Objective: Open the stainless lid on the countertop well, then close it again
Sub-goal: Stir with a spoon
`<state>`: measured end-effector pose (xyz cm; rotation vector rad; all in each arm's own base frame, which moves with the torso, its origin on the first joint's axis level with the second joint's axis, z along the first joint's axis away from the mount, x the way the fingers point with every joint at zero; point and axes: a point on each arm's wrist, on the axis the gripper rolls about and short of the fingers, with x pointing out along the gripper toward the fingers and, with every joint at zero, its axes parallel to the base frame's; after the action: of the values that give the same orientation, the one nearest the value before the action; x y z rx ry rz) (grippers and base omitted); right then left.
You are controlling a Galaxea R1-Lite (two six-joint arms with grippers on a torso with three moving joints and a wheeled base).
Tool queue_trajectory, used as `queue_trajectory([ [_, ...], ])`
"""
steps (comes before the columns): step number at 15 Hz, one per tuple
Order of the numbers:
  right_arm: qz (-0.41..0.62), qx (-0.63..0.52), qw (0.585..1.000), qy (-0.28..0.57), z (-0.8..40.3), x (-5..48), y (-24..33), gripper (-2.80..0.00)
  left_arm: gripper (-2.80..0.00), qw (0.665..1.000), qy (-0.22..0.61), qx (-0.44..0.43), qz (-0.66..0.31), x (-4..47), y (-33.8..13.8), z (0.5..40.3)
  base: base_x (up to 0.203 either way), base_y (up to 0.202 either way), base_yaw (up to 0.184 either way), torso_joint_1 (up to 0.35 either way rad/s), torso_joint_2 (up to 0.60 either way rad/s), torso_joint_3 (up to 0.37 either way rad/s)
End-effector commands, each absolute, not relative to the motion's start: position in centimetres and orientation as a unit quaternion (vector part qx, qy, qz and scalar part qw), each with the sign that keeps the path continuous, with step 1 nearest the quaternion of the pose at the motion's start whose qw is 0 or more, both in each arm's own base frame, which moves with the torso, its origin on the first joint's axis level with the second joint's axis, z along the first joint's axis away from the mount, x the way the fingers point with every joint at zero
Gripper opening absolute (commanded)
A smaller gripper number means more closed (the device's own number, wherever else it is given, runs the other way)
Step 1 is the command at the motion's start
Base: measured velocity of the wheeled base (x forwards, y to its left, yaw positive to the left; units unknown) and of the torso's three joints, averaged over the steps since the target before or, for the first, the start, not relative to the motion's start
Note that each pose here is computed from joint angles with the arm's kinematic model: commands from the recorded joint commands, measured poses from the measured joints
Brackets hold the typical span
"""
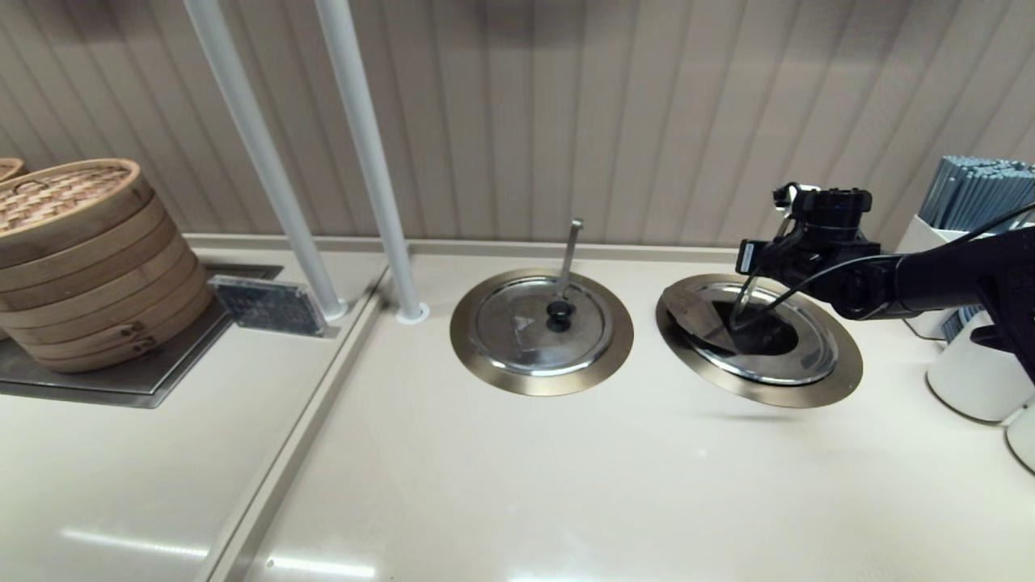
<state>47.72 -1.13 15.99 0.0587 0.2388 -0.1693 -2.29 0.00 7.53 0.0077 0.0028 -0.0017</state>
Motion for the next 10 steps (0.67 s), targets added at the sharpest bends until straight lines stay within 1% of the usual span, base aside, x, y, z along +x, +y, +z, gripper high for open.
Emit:
queue_trajectory([
  [1,-0.086,0.029,0.986,0.137,15.9,45.8,-1.4,-2.8,-2.8,1.0,0.001,0.004,-0.001,-2.3,0.0,7.5,0.0,0.0,0.0,0.0,0.0,0.0],
  [2,-0.091,0.03,0.985,0.142,15.7,45.0,-2.1,-2.8,-2.8,1.0,0.001,0.004,-0.001,-2.3,0.0,7.6,0.0,0.0,0.0,0.0,0.0,0.0],
  [5,-0.118,0.036,0.985,0.121,15.8,44.4,-6.1,-2.8,-2.8,1.0,0.002,0.004,-0.001,-2.3,0.0,7.5,0.0,0.0,0.0,0.0,0.0,0.0],
  [8,-0.113,0.037,0.986,0.114,15.6,45.4,-6.7,-2.8,-2.8,1.0,0.001,0.004,-0.001,-2.3,0.0,7.6,0.0,0.0,0.0,0.0,0.0,0.0],
  [10,-0.104,0.035,0.988,0.106,15.7,46.8,-5.8,-2.8,-2.8,1.0,0.001,0.004,-0.001,-2.3,0.0,7.5,0.0,0.0,0.0,0.0,0.0,0.0],
])
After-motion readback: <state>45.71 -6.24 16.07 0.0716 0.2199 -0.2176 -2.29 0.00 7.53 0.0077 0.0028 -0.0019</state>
